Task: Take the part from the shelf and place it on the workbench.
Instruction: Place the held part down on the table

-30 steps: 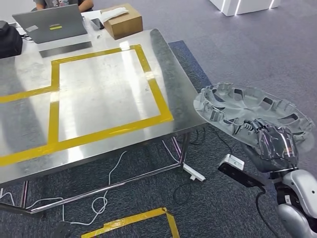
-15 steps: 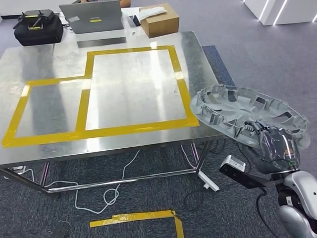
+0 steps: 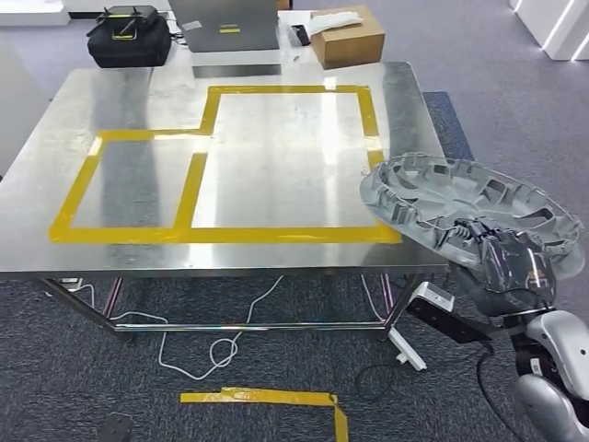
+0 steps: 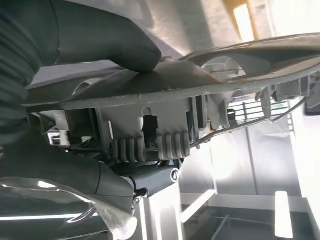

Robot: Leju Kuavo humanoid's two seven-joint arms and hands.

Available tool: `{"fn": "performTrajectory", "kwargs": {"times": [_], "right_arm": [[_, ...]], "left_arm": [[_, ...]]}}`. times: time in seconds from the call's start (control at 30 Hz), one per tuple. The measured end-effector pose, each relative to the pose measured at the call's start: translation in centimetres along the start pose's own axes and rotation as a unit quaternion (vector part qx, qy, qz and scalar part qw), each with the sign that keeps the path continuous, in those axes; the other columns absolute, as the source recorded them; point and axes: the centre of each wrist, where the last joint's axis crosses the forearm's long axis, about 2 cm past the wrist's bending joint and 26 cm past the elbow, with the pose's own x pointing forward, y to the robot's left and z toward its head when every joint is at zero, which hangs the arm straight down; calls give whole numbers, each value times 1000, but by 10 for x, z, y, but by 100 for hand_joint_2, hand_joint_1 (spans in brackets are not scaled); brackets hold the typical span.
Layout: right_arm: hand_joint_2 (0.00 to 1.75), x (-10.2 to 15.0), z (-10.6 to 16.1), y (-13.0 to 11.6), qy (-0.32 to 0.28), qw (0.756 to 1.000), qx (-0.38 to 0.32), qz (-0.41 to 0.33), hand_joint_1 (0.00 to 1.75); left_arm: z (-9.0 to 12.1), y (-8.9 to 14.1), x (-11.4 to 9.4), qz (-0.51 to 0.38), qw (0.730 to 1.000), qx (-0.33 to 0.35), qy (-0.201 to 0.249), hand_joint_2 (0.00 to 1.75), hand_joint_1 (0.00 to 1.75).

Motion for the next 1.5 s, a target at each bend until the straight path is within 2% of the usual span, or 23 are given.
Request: {"fn": "performTrajectory", "kwargs": {"times": [1.5], "right_arm": [[175,-1,6,4,6,1000,12,15,175]], "left_arm": [[2,-2,-6,4,1000,-4,10,175,0]]}}
